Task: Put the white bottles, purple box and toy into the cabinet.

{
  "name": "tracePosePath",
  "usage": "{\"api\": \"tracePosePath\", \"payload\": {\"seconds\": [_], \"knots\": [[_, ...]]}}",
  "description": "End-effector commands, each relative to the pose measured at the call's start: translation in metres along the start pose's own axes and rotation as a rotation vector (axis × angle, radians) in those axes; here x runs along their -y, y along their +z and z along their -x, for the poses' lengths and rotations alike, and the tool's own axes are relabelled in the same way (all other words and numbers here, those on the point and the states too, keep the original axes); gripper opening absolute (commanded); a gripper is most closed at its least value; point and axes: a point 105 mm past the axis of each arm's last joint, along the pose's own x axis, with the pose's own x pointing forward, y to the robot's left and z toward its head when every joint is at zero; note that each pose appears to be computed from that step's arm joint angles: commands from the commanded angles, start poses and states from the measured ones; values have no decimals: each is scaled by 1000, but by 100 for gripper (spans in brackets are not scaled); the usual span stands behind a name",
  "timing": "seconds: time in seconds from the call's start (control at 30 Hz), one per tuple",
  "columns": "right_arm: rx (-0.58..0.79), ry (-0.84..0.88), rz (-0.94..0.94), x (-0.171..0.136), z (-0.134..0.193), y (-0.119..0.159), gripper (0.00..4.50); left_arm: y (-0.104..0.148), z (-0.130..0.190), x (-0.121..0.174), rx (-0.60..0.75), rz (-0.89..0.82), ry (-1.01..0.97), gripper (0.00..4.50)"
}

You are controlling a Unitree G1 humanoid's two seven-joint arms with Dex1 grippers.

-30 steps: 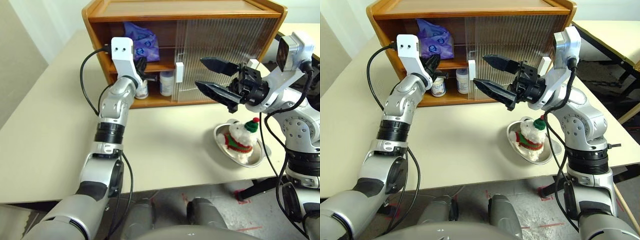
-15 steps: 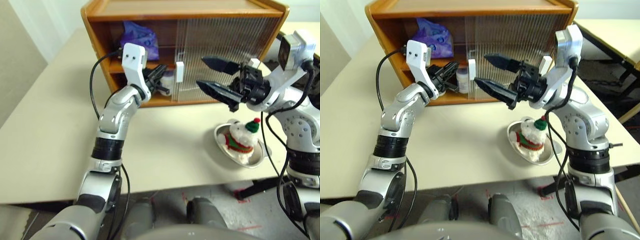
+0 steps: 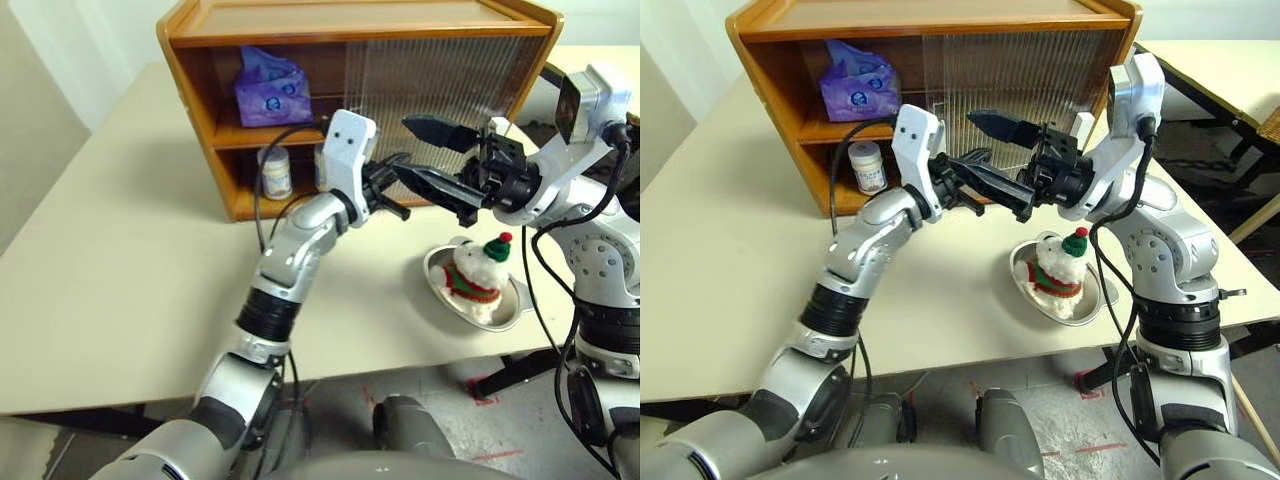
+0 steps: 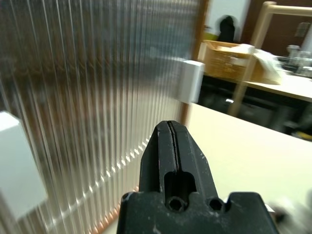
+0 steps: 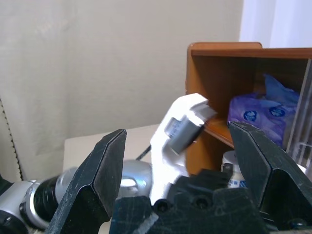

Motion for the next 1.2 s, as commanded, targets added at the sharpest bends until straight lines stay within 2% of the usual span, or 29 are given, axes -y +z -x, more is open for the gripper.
{"api": "tracePosePath", "payload": {"seconds": [0.03,0.3,0.6,0.8,1.2], "knots": [[-14,4,-3,-4,2,1,450,-4,-16,-1,25,-47,80,2],[-24,-12,-1,-5,4,3,450,-3,-24,2,62,-41,143,2],[-29,-2,-14,-4,3,1,450,-7,-5,-20,52,-74,207,2],[-26,13,-17,-4,1,2,450,-19,7,-44,12,-93,314,2],[-26,15,-11,-4,2,2,450,-21,12,-60,4,-110,408,2]]}}
